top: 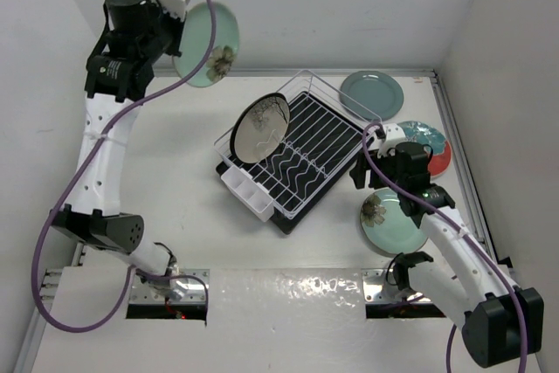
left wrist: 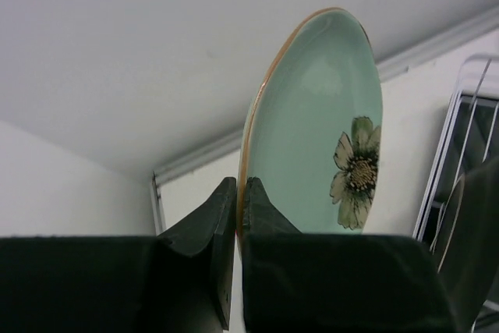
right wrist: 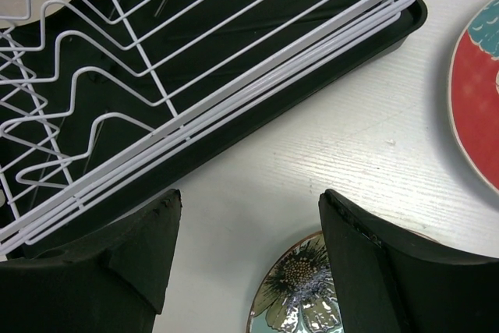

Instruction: Load the plates into the dish rack

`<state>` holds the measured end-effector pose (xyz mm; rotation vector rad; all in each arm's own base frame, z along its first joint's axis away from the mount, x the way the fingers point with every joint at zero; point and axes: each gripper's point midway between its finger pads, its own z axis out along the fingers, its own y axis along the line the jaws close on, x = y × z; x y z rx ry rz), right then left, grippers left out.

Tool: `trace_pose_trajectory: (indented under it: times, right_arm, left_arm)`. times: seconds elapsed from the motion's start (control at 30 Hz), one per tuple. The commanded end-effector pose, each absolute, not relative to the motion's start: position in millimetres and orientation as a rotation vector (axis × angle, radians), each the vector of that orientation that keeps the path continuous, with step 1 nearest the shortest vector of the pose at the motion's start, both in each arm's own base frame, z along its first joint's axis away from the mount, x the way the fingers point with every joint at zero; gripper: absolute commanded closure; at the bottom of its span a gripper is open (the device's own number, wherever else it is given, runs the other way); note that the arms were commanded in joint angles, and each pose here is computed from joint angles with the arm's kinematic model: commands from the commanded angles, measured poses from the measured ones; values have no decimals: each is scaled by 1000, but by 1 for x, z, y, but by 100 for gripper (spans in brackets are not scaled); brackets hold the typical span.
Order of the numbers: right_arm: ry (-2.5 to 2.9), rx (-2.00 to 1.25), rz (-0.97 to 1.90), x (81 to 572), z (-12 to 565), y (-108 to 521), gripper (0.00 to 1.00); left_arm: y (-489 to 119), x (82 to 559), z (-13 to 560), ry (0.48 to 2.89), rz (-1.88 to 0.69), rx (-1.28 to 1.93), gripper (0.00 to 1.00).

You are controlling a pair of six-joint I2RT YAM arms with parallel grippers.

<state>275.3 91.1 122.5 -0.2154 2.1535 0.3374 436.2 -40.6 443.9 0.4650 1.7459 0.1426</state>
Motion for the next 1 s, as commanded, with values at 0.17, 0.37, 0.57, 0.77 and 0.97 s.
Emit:
trace_pose_trajectory:
  times: [0.17, 0.37, 0.57, 0.77, 0.97]
  right_arm:
    - [2106, -191, 381, 276, 132, 97, 30]
    - [2113, -179, 368, 271, 129, 94, 30]
    - [2109, -159, 367, 267, 124, 91, 30]
    - [2118, -155, 360, 263, 121, 89, 29]
    - [2129, -165, 328, 257, 117, 84, 29]
  left_arm:
    - [-80, 452, 565, 1380, 214, 312, 100]
    - [-159, 434, 592, 1272, 103, 413, 100]
    - [-200, 417, 591, 1233, 124, 493, 100]
    - [-227, 415, 567, 1263, 106, 584, 100]
    - [-243, 405, 517, 1350, 78, 713, 100]
